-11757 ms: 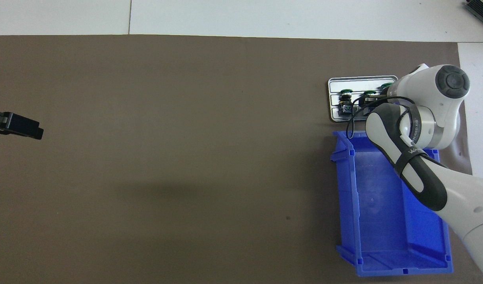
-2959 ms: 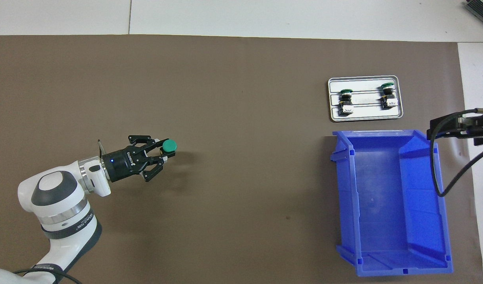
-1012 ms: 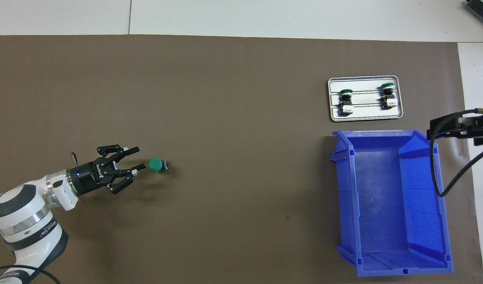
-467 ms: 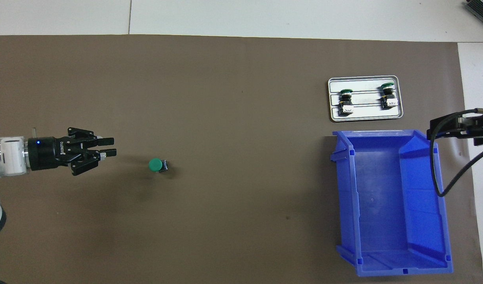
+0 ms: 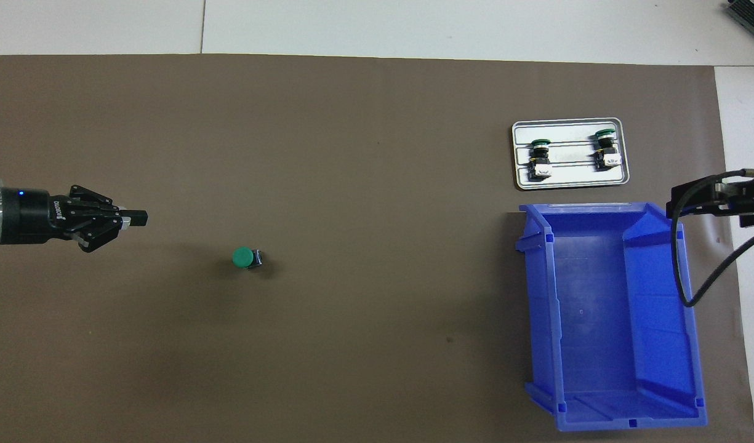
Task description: Place and press button with both arms
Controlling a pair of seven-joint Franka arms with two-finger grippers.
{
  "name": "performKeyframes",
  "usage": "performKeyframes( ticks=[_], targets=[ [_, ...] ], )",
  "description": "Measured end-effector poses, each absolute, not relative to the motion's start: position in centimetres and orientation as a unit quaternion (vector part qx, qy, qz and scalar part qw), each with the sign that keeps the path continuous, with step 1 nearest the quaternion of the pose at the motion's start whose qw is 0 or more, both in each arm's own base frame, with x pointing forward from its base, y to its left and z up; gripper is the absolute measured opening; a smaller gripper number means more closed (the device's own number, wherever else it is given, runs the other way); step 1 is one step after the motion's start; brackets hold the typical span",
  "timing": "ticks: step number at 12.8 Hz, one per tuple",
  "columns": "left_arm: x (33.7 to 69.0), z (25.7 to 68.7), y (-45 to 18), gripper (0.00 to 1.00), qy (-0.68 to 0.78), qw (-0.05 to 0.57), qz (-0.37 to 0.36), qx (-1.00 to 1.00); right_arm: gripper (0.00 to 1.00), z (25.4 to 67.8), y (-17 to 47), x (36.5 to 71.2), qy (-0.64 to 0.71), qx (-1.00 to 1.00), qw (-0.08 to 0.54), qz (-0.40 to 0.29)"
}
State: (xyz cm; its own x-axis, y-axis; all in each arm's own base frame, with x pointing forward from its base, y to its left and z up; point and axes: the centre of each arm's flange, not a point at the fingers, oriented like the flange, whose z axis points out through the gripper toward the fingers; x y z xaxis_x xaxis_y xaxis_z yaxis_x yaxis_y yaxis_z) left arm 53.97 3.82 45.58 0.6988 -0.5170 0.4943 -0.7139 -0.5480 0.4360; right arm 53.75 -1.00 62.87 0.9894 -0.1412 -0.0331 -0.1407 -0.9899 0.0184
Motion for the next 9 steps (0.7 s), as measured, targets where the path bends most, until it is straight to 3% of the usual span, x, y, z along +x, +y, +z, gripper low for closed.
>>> performKeyframes(
  ticks=[4,7,9],
  targets=[
    [53.8,48.4,1.7,0.01,-0.331,0.231,0.101,0.909,1.0,62.9,-1.0,53.7,-0.071,0.997,0.008,-0.017],
    [54.4,49.0,-4.4,0.01,-0.302,0.118,0.06,0.944,1.0,62.9,-1.0,53.7,-0.071,0.997,0.008,-0.017],
    [54.3,49.0,-8.7,0.01,-0.263,0.082,0.053,0.96,1.0,62.9,-1.0,53.7,-0.071,0.997,0.008,-0.017]
  ],
)
